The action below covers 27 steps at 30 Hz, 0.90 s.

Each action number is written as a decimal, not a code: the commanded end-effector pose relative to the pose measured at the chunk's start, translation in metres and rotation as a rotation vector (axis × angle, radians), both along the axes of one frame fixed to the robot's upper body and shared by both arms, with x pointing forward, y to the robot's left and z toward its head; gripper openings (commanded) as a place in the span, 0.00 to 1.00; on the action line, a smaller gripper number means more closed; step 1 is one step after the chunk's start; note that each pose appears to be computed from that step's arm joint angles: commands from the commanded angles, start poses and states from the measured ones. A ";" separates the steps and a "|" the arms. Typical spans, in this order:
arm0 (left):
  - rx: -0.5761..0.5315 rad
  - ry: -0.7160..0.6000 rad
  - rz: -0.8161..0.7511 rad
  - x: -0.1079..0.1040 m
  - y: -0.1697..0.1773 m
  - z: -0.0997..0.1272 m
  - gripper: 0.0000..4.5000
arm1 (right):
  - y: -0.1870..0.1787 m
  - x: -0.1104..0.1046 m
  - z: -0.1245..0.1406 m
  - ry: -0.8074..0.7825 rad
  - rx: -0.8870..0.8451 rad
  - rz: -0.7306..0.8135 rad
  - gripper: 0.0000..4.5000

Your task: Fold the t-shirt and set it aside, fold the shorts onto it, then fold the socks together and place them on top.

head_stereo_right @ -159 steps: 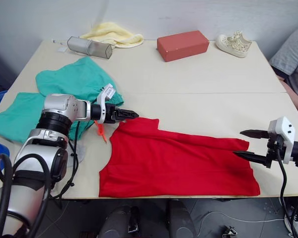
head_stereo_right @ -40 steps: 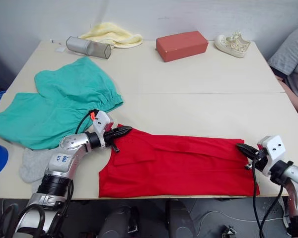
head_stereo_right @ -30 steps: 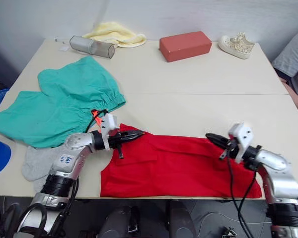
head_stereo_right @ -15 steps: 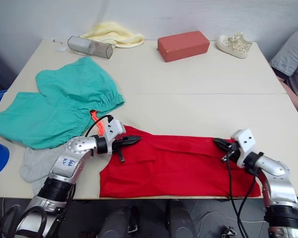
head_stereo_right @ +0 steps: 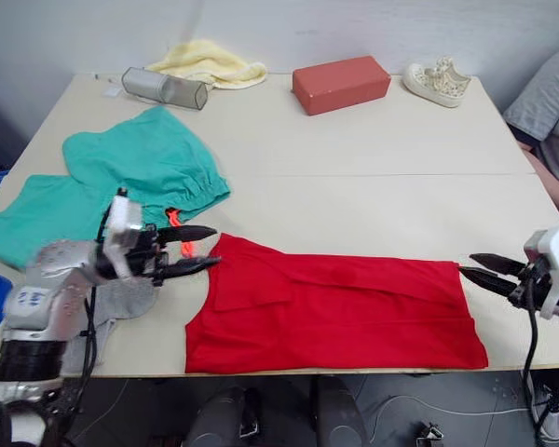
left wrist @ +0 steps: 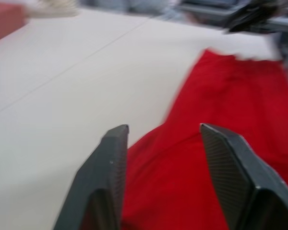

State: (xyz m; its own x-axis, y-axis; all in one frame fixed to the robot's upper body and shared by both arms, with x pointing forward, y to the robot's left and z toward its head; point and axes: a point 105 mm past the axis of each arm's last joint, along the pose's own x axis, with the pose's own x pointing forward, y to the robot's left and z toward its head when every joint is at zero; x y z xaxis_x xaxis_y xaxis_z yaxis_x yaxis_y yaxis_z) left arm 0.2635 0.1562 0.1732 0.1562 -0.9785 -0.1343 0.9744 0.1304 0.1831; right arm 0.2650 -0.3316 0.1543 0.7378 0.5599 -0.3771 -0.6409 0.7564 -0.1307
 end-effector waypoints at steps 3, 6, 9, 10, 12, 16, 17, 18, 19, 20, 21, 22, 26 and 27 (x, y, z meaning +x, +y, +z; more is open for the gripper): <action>0.016 0.009 -0.159 -0.031 -0.006 0.003 1.00 | 0.003 0.014 -0.001 0.131 -0.103 0.074 0.82; -0.003 0.005 -0.138 -0.031 -0.006 0.002 1.00 | 0.003 0.022 -0.011 0.192 -0.170 0.102 0.99; -0.024 -0.019 -0.133 -0.032 -0.007 0.004 1.00 | 0.003 0.031 -0.016 0.218 -0.180 0.102 0.99; -0.030 -0.020 -0.136 -0.034 -0.007 0.004 1.00 | 0.003 0.034 -0.018 0.230 -0.181 0.106 0.99; -0.033 -0.045 -0.124 -0.035 -0.008 0.003 1.00 | 0.007 0.040 -0.023 0.248 -0.186 0.125 0.99; -0.065 -0.038 -0.074 -0.035 -0.007 0.004 1.00 | 0.016 0.052 -0.030 0.264 -0.209 0.152 0.96; -0.068 -0.033 -0.068 -0.035 -0.007 0.004 1.00 | 0.016 0.052 -0.032 0.277 -0.220 0.164 0.91; -0.065 -0.034 -0.065 -0.035 -0.007 0.003 1.00 | 0.016 0.052 -0.034 0.286 -0.223 0.170 0.87; -0.063 -0.033 -0.063 -0.035 -0.008 0.003 1.00 | 0.018 0.054 -0.035 0.293 -0.216 0.170 0.80; -0.061 -0.035 -0.060 -0.035 -0.008 0.003 1.00 | 0.019 0.055 -0.035 0.295 -0.208 0.175 0.72; -0.061 -0.035 -0.058 -0.034 -0.008 0.002 1.00 | 0.020 0.056 -0.035 0.297 -0.207 0.175 0.65; -0.060 -0.037 -0.057 -0.034 -0.008 0.002 1.00 | 0.020 0.056 -0.036 0.303 -0.221 0.182 0.57; -0.054 -0.049 -0.041 -0.032 -0.008 0.000 1.00 | 0.022 0.060 -0.036 0.289 -0.247 0.195 0.27; -0.057 -0.054 -0.033 -0.031 -0.008 0.000 1.00 | 0.022 0.061 -0.035 0.283 -0.252 0.196 0.20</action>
State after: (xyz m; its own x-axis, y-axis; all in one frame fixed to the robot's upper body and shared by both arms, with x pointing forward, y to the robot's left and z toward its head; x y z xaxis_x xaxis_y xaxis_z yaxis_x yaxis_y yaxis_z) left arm 0.2343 0.1495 0.1695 0.1239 -0.9890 -0.0812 0.9752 0.1063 0.1941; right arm 0.3258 -0.3097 0.1183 0.4805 0.5491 -0.6838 -0.7979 0.5974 -0.0809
